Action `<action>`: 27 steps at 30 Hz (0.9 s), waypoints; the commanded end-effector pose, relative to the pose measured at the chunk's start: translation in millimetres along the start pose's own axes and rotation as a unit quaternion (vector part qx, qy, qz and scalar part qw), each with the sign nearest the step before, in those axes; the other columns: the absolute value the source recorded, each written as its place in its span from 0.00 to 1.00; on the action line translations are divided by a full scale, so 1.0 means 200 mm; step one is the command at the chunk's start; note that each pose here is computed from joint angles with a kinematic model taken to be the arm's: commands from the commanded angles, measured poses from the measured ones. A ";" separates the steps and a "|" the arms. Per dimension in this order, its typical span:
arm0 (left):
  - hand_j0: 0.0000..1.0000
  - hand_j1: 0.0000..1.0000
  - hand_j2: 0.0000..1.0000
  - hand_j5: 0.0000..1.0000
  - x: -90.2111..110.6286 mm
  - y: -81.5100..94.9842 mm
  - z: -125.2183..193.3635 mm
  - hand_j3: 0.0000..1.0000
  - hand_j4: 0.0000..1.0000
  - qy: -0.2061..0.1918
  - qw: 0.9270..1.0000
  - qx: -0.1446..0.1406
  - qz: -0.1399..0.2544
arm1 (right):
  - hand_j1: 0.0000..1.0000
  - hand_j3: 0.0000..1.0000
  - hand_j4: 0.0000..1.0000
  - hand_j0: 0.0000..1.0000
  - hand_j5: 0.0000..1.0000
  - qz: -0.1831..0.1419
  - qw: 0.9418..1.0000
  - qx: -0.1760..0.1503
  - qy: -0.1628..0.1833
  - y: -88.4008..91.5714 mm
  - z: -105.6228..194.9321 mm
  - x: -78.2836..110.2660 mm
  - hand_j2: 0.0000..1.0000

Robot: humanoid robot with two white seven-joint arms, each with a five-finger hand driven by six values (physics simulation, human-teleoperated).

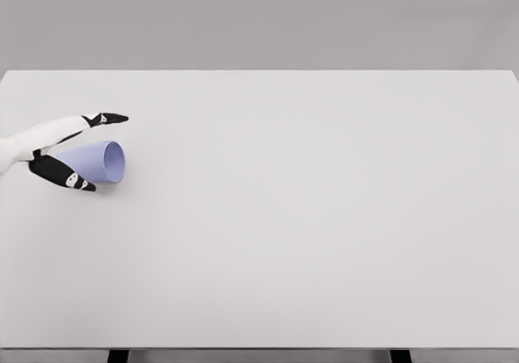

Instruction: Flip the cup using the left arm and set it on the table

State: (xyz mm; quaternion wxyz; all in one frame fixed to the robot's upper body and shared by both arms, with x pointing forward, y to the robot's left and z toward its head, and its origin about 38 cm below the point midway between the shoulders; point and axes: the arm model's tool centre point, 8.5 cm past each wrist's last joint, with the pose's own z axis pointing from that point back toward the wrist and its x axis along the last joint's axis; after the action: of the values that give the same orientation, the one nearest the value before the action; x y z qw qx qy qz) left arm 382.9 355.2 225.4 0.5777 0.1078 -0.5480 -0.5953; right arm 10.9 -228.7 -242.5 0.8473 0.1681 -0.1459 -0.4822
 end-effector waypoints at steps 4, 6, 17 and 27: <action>1.00 1.00 1.00 1.00 -0.02 0.00 -0.01 1.00 1.00 0.017 0.999 0.003 -0.037 | 1.00 1.00 1.00 1.00 1.00 0.000 1.000 0.000 0.000 0.00 0.00 0.00 1.00; 1.00 1.00 1.00 1.00 -0.02 -0.02 -0.03 1.00 1.00 0.019 0.999 -0.001 -0.030 | 1.00 1.00 1.00 1.00 1.00 0.000 1.000 0.000 0.000 0.00 0.00 0.00 1.00; 1.00 1.00 1.00 1.00 -0.12 -0.02 -0.04 1.00 1.00 0.045 0.999 0.006 -0.017 | 1.00 1.00 1.00 1.00 1.00 0.000 1.000 0.000 0.000 0.00 0.00 0.00 1.00; 1.00 1.00 1.00 1.00 -0.17 -0.11 -0.11 1.00 1.00 0.076 0.997 -0.006 0.010 | 1.00 1.00 1.00 1.00 1.00 0.000 1.000 0.000 0.000 0.00 0.00 0.00 1.00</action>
State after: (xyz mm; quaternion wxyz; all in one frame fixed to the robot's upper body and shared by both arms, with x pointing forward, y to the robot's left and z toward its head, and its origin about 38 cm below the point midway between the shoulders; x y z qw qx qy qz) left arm 398.2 368.6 187.3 0.6209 0.1477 -0.5030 -0.5828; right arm 10.9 -228.7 -242.5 0.8473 0.1681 -0.1459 -0.4822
